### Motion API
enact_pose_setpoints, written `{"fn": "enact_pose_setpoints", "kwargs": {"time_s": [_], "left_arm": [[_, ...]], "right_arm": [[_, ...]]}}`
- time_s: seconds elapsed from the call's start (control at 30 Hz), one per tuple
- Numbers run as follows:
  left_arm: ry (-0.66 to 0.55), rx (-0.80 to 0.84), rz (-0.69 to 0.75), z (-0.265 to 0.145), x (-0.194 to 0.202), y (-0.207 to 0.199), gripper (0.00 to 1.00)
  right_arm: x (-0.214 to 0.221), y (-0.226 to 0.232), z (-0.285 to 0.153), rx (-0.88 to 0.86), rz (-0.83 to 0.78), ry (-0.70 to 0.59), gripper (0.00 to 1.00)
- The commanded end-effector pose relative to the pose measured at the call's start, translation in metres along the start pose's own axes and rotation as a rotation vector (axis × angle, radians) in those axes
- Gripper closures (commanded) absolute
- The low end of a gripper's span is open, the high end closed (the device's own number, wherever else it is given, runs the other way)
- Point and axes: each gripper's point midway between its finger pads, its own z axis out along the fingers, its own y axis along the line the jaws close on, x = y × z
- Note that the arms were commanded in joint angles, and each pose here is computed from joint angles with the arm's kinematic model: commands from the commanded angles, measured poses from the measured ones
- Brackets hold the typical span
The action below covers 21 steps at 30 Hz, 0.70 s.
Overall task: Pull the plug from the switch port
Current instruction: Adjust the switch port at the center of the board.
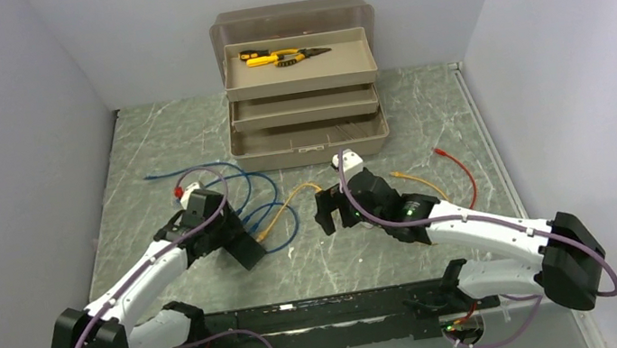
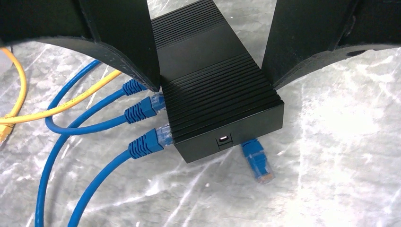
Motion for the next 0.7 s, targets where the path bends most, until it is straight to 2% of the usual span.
{"fn": "enact_pose_setpoints", "kwargs": {"time_s": [0.0,0.13,0.27,0.3,0.33,0.43,0.5,0.67], "left_arm": [[-0.012,0.152,0.088,0.002,-0.009,-0.033,1.0],[0.011,0.168,0.131,0.014,-0.005,-0.039,0.97],[0.026,0.176,0.153,0.025,-0.001,-0.042,0.86],[0.028,0.176,0.154,0.027,-0.001,-0.043,0.8],[0.027,0.172,0.152,0.028,-0.002,-0.044,0.7],[0.008,0.176,0.147,0.027,-0.005,-0.049,0.21],[-0.013,0.164,0.146,0.023,-0.009,-0.049,0.02],[-0.063,0.115,0.099,0.006,-0.02,-0.044,0.0]], "right_arm": [[-0.017,0.003,-0.008,-0.007,-0.02,-0.047,0.0],[-0.013,0.005,-0.012,-0.026,-0.034,-0.035,0.0],[-0.009,0.005,-0.018,-0.044,-0.034,-0.032,0.0],[-0.008,0.005,-0.019,-0.047,-0.034,-0.032,0.0],[-0.008,0.005,-0.021,-0.05,-0.033,-0.034,0.0],[-0.007,0.004,-0.024,-0.051,-0.032,-0.034,0.0],[-0.007,0.004,-0.025,-0.053,-0.03,-0.036,0.0],[-0.01,0.006,-0.026,-0.061,-0.03,-0.045,0.0]]}}
